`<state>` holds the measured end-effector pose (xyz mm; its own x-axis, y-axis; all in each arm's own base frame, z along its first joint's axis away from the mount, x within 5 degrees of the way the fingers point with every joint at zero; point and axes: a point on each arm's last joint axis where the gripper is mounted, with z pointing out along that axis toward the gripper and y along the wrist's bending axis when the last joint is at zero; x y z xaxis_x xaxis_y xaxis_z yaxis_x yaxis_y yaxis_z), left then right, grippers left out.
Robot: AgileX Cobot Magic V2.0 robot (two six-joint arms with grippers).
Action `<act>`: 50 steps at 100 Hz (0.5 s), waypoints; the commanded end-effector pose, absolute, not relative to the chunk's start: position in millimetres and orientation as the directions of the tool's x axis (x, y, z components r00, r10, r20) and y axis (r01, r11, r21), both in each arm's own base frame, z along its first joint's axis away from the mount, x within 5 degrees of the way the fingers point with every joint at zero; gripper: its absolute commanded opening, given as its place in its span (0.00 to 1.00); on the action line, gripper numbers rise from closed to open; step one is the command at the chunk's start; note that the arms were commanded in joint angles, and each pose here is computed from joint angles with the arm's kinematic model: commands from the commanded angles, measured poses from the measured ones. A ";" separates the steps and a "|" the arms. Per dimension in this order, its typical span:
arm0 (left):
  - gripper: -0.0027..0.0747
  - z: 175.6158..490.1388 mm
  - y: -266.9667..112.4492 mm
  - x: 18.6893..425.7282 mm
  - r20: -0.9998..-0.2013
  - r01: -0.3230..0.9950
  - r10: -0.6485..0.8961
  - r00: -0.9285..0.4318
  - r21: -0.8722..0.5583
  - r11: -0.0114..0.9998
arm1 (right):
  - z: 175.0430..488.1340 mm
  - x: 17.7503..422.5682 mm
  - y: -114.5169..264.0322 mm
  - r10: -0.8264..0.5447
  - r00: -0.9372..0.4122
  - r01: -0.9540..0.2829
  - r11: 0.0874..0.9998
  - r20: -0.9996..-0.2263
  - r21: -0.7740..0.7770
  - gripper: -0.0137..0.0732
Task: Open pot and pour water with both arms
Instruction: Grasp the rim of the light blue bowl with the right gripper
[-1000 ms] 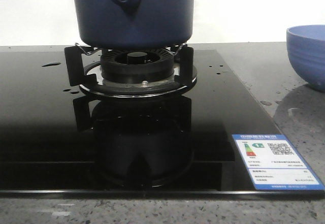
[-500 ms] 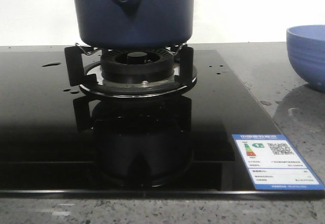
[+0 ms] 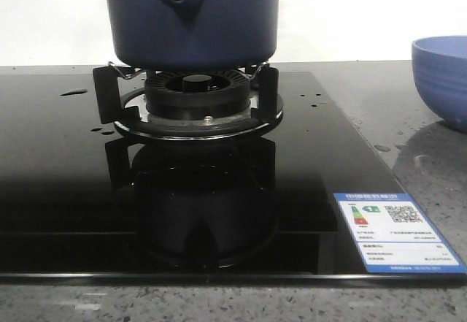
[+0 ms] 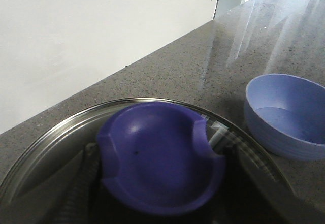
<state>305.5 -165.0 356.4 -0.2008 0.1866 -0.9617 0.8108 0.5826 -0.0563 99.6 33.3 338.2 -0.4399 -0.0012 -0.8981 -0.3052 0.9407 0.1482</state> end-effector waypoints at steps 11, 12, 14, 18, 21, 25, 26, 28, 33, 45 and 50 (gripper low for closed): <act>0.52 390.9 -163.5 291.0 -0.986 0.815 0.106 -0.130 -0.045 0.578 | 354.6 106.2 33.1 0.015 -0.376 -0.303 0.943 -0.927 0.138 0.68; 0.52 391.5 -162.8 290.9 -0.986 0.814 0.105 -0.128 -0.044 0.579 | 355.3 106.1 33.0 0.013 -0.374 -0.303 0.943 -0.927 0.135 0.68; 0.52 392.7 -162.4 290.0 -0.987 0.814 0.104 -0.125 -0.042 0.579 | 355.9 107.3 33.2 0.012 -0.378 -0.303 0.943 -0.926 0.136 0.68; 0.52 396.4 -158.9 288.6 -0.988 0.808 0.098 -0.115 -0.036 0.588 | 356.3 110.3 33.4 0.004 -0.390 -0.304 0.944 -0.921 0.132 0.68; 0.52 399.3 -155.6 287.6 -0.990 0.804 0.095 -0.108 -0.031 0.594 | 358.1 112.7 33.4 -0.001 -0.396 -0.302 0.945 -0.918 0.129 0.68; 0.52 403.3 -150.1 286.7 -0.991 0.795 0.089 -0.097 -0.024 0.607 | 358.5 116.8 33.2 -0.015 -0.416 -0.299 0.947 -0.909 0.121 0.68; 0.52 404.0 -149.0 286.5 -0.992 0.793 0.088 -0.095 -0.022 0.609 | 359.9 117.5 33.2 -0.017 -0.415 -0.299 0.947 -0.910 0.118 0.68; 0.52 406.0 -145.8 286.2 -0.992 0.787 0.085 -0.090 -0.019 0.616 | 360.9 119.9 33.3 -0.022 -0.425 -0.297 0.948 -0.905 0.116 0.68; 0.52 411.2 -137.4 285.2 -0.994 0.772 0.078 -0.077 -0.010 0.635 | 363.8 126.5 32.9 -0.023 -0.447 -0.284 0.951 -0.894 0.118 0.68; 0.52 425.3 -114.8 280.3 -0.997 0.730 0.063 -0.037 0.016 0.684 | 372.5 145.6 30.9 -0.012 -0.513 -0.230 0.965 -0.858 0.124 0.68; 0.52 430.6 -104.3 278.6 -0.998 0.706 0.059 -0.022 0.026 0.708 | 376.1 153.8 29.6 -0.013 -0.546 -0.205 0.972 -0.837 0.118 0.68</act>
